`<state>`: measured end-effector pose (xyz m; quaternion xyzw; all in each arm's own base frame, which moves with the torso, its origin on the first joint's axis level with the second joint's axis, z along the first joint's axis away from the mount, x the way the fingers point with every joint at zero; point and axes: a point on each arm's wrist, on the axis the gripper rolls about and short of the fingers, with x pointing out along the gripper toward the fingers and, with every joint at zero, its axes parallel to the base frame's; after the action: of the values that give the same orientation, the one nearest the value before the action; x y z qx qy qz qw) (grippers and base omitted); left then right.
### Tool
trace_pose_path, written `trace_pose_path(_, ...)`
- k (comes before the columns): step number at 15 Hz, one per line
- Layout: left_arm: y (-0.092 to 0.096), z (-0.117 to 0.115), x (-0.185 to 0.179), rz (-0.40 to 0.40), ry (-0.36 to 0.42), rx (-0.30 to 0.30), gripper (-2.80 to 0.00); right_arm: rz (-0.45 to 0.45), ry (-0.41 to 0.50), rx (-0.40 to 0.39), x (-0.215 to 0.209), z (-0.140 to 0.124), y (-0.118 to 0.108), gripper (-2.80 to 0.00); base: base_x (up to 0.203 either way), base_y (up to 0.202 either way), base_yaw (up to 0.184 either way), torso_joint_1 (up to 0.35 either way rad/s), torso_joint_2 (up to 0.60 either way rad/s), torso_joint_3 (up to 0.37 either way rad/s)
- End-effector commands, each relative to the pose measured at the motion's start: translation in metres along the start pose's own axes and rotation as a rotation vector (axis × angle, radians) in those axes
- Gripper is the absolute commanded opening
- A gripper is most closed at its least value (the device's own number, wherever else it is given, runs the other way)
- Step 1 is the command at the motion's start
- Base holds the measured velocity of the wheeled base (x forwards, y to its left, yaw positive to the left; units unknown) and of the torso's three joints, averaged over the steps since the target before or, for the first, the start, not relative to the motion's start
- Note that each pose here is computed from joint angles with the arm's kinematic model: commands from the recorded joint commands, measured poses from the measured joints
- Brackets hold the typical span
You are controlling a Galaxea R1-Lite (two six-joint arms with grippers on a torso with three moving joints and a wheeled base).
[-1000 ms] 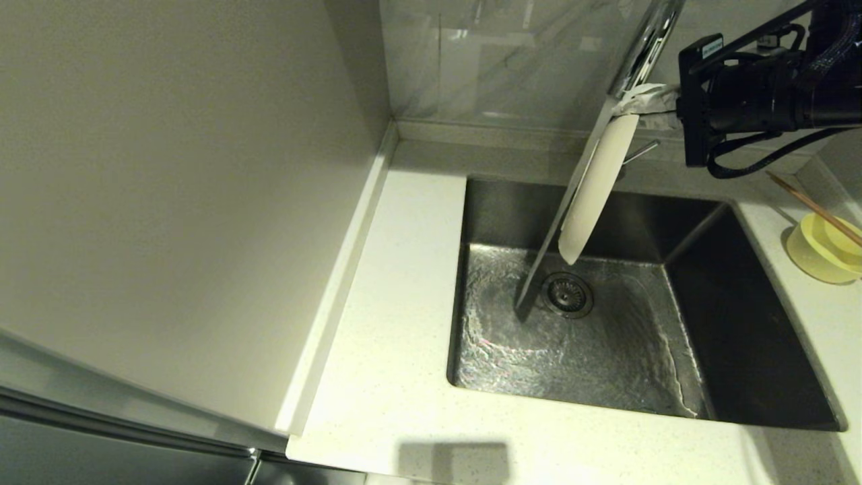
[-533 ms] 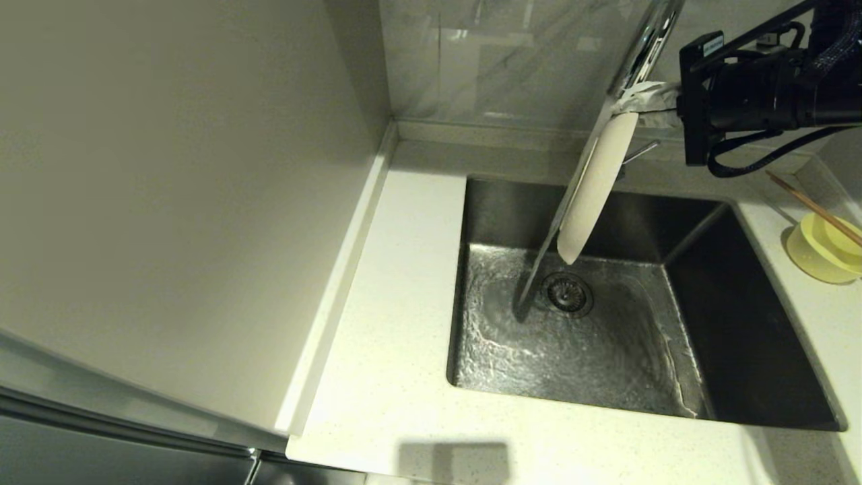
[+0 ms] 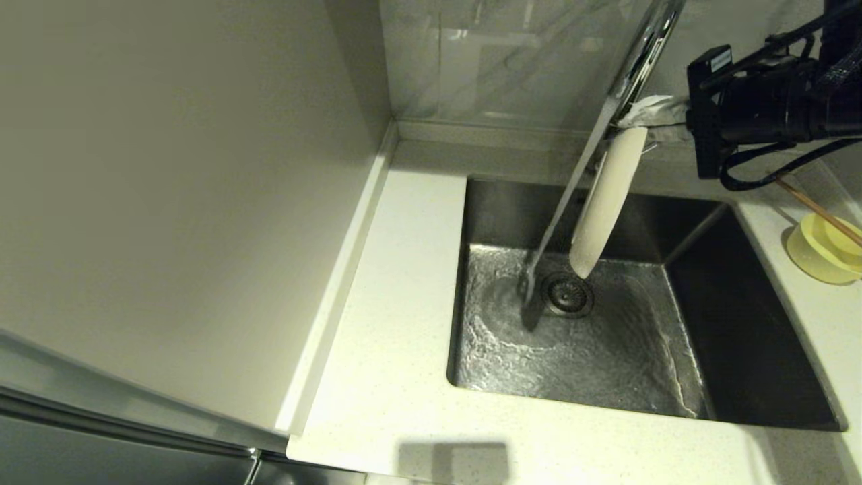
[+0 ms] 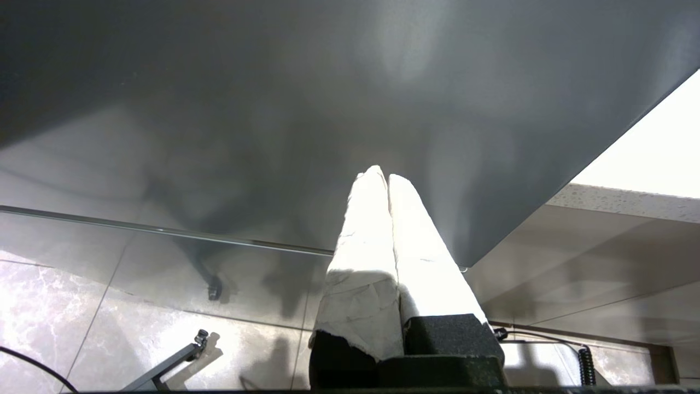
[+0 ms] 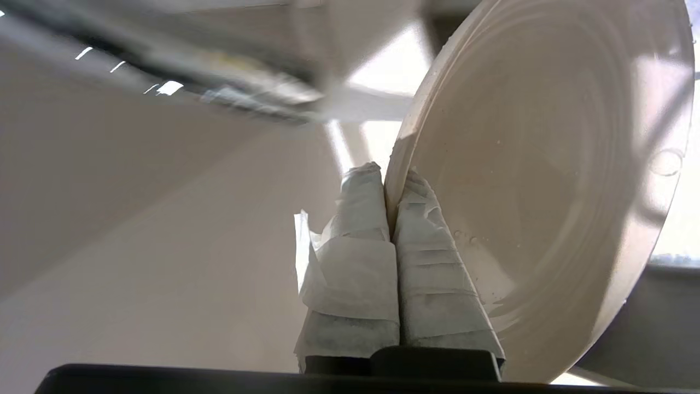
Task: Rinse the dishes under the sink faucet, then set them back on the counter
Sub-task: Place the plate on the table
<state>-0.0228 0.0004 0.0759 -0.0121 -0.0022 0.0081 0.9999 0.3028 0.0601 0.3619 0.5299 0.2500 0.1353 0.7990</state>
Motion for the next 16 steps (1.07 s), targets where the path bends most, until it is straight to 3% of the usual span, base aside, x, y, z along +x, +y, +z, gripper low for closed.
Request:
trace_pose_path(1, 0.000, 0.000, 0.000, 0.001, -0.002, 0.000, -2.80, -0.042, -0.042, -0.018, -0.017, 0.010, -0.010, -2.80, 0.000, 0.000, 0.000, 0.000, 0.00, 0.000)
trace_pose_path(4, 0.000, 0.000, 0.000, 0.001, -0.002, 0.000, -2.80, -0.119, -0.140, -0.153, -0.045, 0.032, -0.028, -2.80, 0.000, 0.000, 0.000, 0.000, 0.00, 0.000)
trace_pose_path(5, 0.000, 0.000, 0.000, 0.001, -0.002, 0.000, -2.80, -0.149, -0.175, -0.233, -0.058, 0.039, -0.031, -2.80, 0.000, 0.000, 0.000, 0.000, 0.00, 0.000)
trace_pose_path(10, 0.000, 0.000, 0.000, 0.001, -0.002, 0.000, -2.80, -0.229, -0.277, -0.858, -0.100, 0.028, -0.007, -2.80, 0.000, 0.000, 0.000, 0.000, 0.00, 0.000)
trace_pose_path(12, 0.000, 0.000, 0.000, 0.001, -0.002, 0.000, -2.80, -0.244, -0.277, -0.877, -0.103, 0.020, -0.006, -2.80, 0.000, 0.000, 0.000, 0.000, 0.00, 0.000)
trace_pose_path(15, 0.000, 0.000, 0.000, 0.001, -0.002, 0.000, -2.80, -0.360, -0.128, -0.832, -0.089, -0.007, -0.051, -2.80, 0.000, 0.000, 0.000, 0.000, 0.00, 0.000)
trace_pose_path(16, 0.000, 0.000, 0.000, 0.001, -0.002, 0.000, -2.80, -0.381, -0.115, -0.830, -0.086, -0.010, -0.059, -2.80, 0.000, 0.000, 0.000, 0.000, 0.00, 0.000)
